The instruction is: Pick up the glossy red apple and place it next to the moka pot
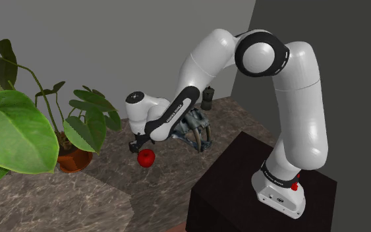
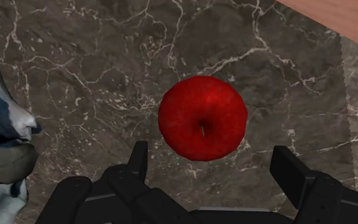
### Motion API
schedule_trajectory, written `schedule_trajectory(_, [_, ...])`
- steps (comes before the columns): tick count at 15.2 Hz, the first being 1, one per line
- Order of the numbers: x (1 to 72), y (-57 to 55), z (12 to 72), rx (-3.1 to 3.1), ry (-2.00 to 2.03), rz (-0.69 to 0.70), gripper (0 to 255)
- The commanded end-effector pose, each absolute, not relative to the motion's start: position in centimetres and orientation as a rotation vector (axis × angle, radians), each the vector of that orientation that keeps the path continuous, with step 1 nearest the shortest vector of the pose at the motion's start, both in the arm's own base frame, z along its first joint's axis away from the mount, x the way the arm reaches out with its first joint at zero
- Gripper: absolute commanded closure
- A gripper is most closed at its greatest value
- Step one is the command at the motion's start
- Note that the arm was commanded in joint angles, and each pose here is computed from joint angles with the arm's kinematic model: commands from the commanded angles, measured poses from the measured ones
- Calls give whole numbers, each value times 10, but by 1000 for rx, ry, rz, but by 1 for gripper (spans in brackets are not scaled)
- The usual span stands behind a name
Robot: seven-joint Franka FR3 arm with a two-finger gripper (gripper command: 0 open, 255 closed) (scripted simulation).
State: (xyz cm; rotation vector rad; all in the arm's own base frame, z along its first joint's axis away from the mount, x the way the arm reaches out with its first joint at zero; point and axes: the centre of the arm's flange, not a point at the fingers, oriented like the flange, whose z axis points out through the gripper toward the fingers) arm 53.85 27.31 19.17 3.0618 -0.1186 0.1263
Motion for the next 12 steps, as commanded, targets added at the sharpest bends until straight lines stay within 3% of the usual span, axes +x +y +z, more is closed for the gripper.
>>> schedule_trajectory(1, [545, 276, 181, 3058, -119, 129, 0])
schedule_trajectory(12, [548, 273, 146, 3058, -119, 129, 0])
